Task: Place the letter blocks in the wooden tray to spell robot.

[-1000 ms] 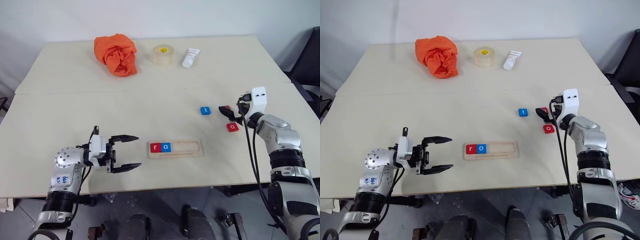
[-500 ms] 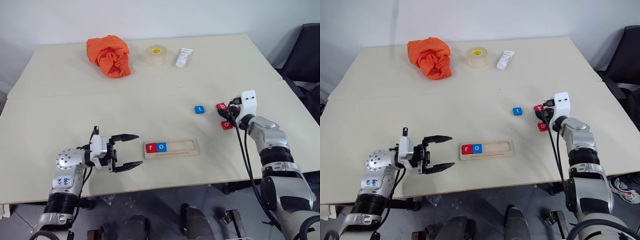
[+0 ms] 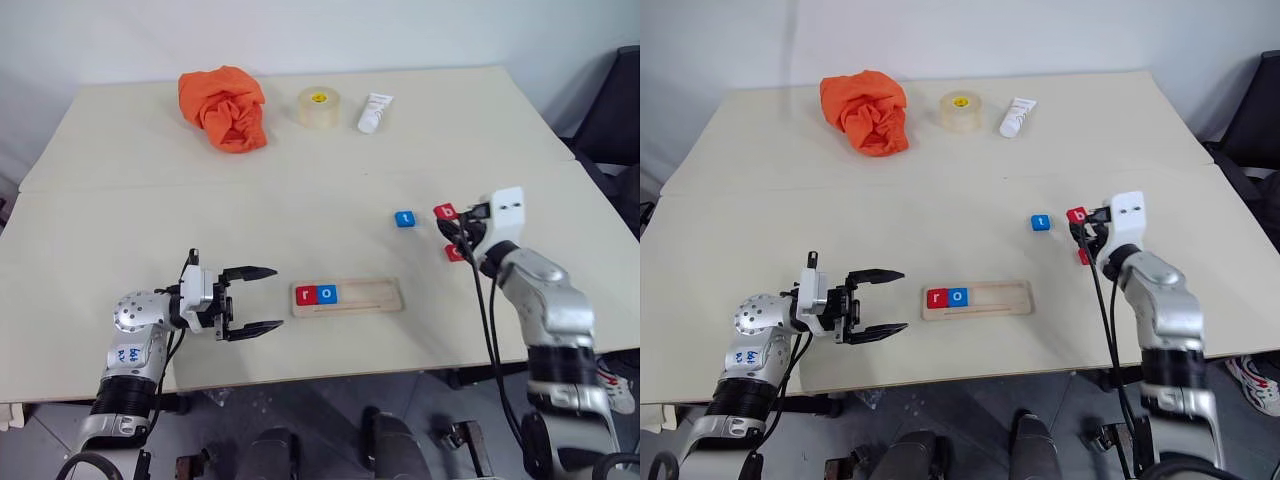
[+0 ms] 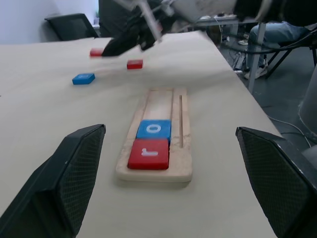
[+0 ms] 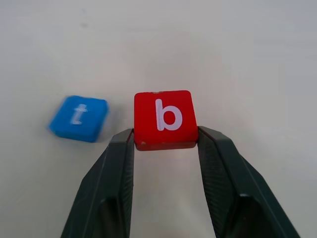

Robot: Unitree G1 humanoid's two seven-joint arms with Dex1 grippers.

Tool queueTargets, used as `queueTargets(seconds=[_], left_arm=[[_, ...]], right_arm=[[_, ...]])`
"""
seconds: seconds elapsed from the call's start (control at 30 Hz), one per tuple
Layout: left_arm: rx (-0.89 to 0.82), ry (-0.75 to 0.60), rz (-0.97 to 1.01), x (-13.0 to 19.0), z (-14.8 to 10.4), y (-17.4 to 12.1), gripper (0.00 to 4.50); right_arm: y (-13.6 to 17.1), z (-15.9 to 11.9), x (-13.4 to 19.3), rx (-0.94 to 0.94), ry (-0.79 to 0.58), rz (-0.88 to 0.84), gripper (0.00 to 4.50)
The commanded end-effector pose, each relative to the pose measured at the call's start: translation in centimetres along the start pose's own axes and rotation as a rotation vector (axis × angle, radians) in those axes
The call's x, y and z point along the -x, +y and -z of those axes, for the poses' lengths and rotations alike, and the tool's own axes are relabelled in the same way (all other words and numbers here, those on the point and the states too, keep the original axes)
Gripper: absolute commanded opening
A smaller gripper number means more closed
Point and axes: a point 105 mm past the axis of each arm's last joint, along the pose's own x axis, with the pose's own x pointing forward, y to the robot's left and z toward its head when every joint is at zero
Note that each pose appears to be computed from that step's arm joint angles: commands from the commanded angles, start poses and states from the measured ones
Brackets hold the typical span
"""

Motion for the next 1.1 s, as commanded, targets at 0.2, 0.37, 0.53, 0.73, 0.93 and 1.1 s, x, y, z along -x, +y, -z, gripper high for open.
queueTargets(seconds=[0.2,0.37,0.53,0.73,0.93,1.1], left_arm=[[-0.017,-0.015,0.012,1.0,-0.7,0.4,4.5],[-0.019,-0.013,0.024,0.7,-0.7,0.8,4.5],[-0.025,-0.018,0.031,0.4,-0.8,1.0,4.5],[-0.03,-0.021,0.031,0.3,-0.9,0.8,4.5],[-0.032,-0.022,0.021,0.5,-1.1,0.7,4.5],[-0.031,-0.022,0.016,0.6,-1.2,0.8,4.5]], right_arm=[[4.5,0.8,7.7,-0.054,0.027,0.066,1.46],[5.7,3.3,9.2,-0.113,0.116,0.091,1.46],[5.7,4.3,8.9,-0.156,0.14,0.101,1.46],[5.9,4.6,8.3,-0.172,0.144,0.078,2.46],[5.5,3.9,8.4,-0.126,0.13,0.04,4.46],[5.1,2.5,8.2,-0.079,0.11,-0.038,4.46]])
